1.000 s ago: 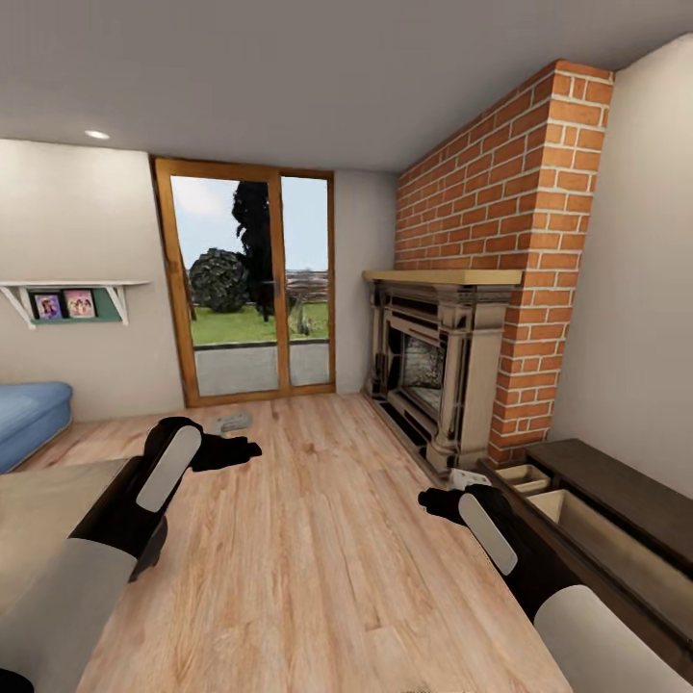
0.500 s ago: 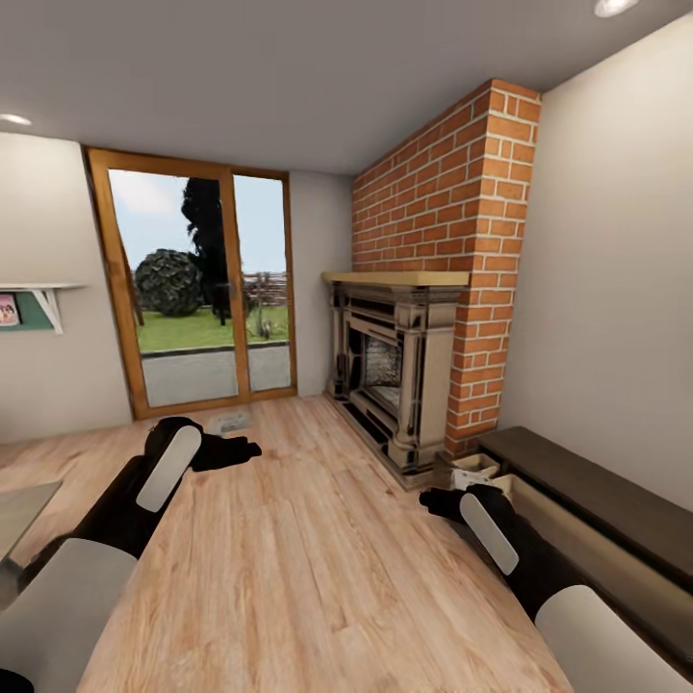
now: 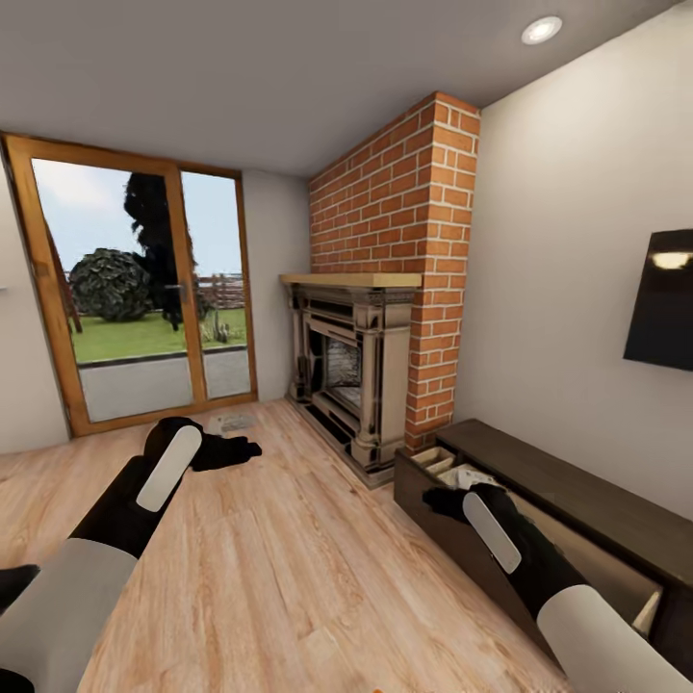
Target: Place each of the two pumpkins and all three candles from the living room inside a cabinet in the living room (use any cabinet), then make sure every cabinet is closed, and position the cauldron so it is next to a table in the living room.
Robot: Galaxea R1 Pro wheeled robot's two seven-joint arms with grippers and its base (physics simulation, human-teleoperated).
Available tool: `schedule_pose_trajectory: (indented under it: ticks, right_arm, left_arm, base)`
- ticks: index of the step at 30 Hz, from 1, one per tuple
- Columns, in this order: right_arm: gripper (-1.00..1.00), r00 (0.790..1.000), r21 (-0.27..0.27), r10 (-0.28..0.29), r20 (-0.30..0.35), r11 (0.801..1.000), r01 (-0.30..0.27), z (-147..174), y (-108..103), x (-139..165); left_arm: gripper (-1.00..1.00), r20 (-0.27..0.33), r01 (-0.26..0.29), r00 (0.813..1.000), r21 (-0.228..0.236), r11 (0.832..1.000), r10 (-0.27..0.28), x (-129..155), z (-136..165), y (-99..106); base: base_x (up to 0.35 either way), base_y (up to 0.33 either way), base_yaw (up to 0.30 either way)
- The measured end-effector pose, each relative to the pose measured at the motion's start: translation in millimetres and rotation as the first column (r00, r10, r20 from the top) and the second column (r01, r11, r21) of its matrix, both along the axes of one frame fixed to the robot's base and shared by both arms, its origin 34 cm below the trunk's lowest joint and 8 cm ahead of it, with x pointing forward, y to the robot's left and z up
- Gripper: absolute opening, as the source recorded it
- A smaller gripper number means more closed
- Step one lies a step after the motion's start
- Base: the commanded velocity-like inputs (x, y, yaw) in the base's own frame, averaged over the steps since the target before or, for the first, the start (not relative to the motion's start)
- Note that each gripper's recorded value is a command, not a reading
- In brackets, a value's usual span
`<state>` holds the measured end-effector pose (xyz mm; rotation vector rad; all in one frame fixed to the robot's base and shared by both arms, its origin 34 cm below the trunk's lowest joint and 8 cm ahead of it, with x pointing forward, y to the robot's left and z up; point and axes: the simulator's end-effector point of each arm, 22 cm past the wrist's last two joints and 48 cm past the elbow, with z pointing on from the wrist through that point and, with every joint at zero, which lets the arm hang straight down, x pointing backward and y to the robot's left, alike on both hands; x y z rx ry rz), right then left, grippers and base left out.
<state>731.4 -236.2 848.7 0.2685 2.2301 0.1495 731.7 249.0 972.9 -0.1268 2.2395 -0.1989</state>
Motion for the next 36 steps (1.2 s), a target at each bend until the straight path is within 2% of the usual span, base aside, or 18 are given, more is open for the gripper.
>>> schedule_pose_trajectory:
  ticks: [7, 26, 36]
  right_arm:
    - [1.00, 1.000, 0.027, -0.024, 0.004, 0.999, 0.024, 3.6, -7.0, 1.3]
    - [1.00, 1.000, 0.029, -0.029, 0.010, 0.999, 0.029, 7.8, -9.8, 0.7]
    - [1.00, 0.999, 0.030, -0.030, 0.015, 0.999, 0.030, 10.4, -10.2, 0.5]
  left_arm:
    - [1.00, 0.003, 0.001, 1.000, -0.002, 1.000, -0.001, -0.7, 1.8, -0.8]
    - [1.00, 0.011, 0.000, 1.000, 0.002, 1.000, 0.000, -2.1, 6.5, -0.4]
    - [1.00, 0.016, 0.000, 1.000, 0.002, 1.000, 0.000, -2.7, 9.5, -0.2]
  base:
    - [0.000, 0.000, -0.288]
    - [0.000, 0.003, -0.288]
    - [0.000, 0.109, -0.288]
